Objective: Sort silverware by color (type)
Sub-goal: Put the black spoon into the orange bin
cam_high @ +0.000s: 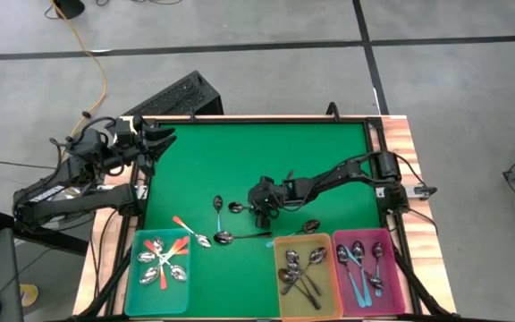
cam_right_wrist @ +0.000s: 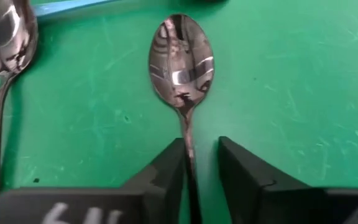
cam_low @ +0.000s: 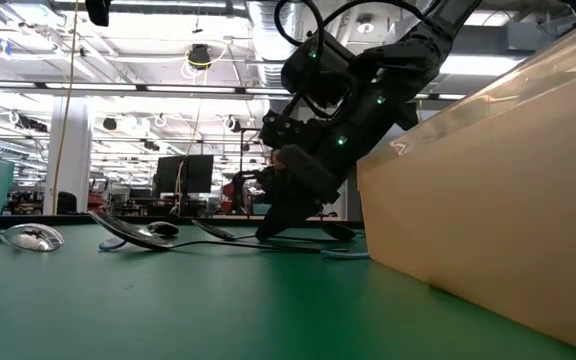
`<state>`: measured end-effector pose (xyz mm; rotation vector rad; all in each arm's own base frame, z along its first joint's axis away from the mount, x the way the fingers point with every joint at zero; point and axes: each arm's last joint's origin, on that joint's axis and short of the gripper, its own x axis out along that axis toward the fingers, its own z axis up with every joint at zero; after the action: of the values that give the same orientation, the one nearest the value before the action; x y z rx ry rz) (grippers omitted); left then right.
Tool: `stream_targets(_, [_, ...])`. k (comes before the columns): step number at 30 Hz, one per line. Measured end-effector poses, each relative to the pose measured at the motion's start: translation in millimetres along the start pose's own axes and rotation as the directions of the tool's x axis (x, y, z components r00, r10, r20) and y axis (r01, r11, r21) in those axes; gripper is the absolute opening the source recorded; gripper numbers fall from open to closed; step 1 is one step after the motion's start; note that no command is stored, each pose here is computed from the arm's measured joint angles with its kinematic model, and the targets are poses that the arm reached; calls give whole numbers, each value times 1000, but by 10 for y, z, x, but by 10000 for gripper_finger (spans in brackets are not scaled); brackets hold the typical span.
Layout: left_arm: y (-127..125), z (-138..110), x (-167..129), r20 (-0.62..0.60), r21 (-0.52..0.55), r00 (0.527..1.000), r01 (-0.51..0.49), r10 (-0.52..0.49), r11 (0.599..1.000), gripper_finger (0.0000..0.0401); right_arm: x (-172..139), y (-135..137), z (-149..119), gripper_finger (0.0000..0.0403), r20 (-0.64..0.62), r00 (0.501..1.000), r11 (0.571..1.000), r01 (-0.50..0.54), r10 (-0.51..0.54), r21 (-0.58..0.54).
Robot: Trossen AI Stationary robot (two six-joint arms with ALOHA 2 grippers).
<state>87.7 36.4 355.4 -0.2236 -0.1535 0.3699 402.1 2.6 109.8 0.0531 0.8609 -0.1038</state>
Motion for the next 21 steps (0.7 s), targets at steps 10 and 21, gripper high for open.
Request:
stream_targets(10, [0, 0, 0, 0, 0, 1000, 0, 0, 1000, 121, 3, -18, -21, 9, -20, 1000, 999, 12, -11, 33])
stream_targets(21, [0, 3, 0, 4, 0, 1000, 0, 0, 1000, 121, -87, -55, 59, 8, 24, 1000, 999, 9, -10, 41])
